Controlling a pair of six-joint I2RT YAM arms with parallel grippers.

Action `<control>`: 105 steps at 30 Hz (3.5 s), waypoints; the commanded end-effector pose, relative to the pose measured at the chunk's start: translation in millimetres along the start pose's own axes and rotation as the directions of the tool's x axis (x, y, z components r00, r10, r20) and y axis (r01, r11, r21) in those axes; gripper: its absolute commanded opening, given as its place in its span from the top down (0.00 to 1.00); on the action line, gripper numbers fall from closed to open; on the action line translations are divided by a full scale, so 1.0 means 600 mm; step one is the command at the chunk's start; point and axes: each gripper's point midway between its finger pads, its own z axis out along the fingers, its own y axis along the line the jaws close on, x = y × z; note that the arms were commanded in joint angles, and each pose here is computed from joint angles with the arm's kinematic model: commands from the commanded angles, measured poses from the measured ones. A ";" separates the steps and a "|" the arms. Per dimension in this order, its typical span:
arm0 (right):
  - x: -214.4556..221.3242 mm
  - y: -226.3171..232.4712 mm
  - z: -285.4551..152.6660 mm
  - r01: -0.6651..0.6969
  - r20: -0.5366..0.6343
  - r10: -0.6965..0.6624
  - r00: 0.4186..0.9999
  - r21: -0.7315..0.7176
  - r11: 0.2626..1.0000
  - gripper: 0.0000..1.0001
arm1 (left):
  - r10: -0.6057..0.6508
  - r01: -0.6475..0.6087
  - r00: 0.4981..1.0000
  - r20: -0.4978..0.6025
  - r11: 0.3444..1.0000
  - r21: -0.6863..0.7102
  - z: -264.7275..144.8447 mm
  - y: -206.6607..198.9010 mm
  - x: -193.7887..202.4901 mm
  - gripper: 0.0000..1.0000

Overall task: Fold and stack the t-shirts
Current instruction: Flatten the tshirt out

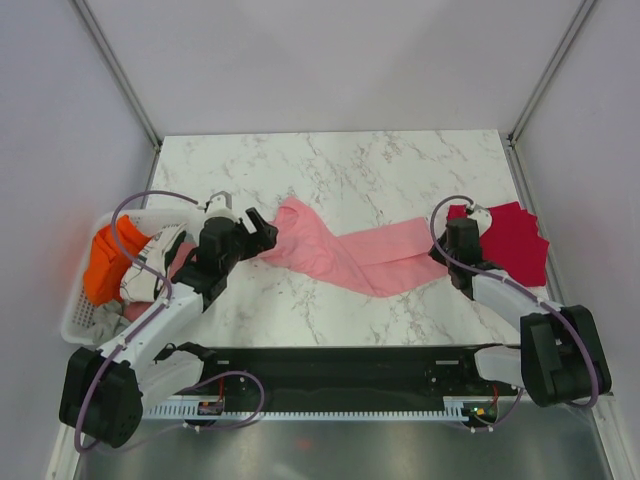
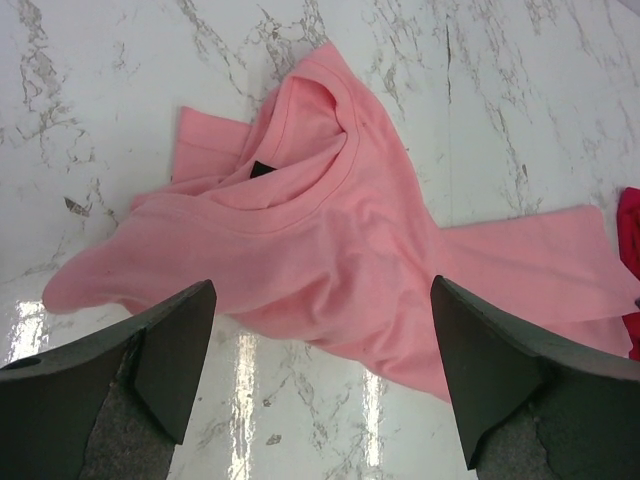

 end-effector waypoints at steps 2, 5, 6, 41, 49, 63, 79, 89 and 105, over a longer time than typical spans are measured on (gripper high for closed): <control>-0.021 0.017 -0.022 -0.009 0.093 0.018 0.995 -0.090 0.996 1.00 | 0.045 -0.047 0.997 0.056 0.998 0.031 0.003 -0.018 -0.024 0.05; -0.032 0.020 -0.033 -0.020 0.131 0.034 0.991 -0.111 0.994 1.00 | 0.056 -0.058 0.997 0.059 0.998 0.034 0.005 -0.021 -0.024 0.05; -0.035 0.021 -0.037 -0.022 0.141 0.039 0.989 -0.119 0.993 1.00 | 0.069 -0.071 0.996 0.057 0.997 0.034 0.007 -0.022 -0.022 0.05; -0.035 0.030 -0.040 -0.042 0.143 0.064 0.988 -0.154 0.987 1.00 | 0.181 -0.404 0.830 -0.528 0.847 -0.345 0.328 -0.006 0.028 0.67; -0.108 0.073 -0.015 -0.096 0.118 0.107 0.987 -0.091 0.991 1.00 | 0.117 -0.227 0.934 -0.336 0.924 -0.308 0.292 -0.052 -0.143 0.98; -0.174 0.027 -0.057 -0.212 0.158 0.215 0.964 -0.035 0.977 1.00 | 0.048 -0.089 0.988 -0.146 0.953 -0.288 -0.057 0.011 -0.043 0.94; -0.091 -0.005 -0.054 -0.158 0.111 0.164 0.980 -0.064 0.985 1.00 | -0.002 -0.050 0.978 -0.206 0.968 -0.248 -0.073 0.043 0.039 0.05; -0.093 0.001 -0.058 -0.138 0.123 0.149 0.981 -0.094 0.986 1.00 | 0.049 -0.111 0.976 -0.214 0.951 -0.288 0.097 -0.022 -0.064 0.22; -0.094 0.019 -0.061 -0.129 0.118 0.148 0.982 -0.155 0.979 1.00 | 0.085 -0.174 0.946 -0.312 0.947 -0.271 0.437 0.032 -0.115 0.16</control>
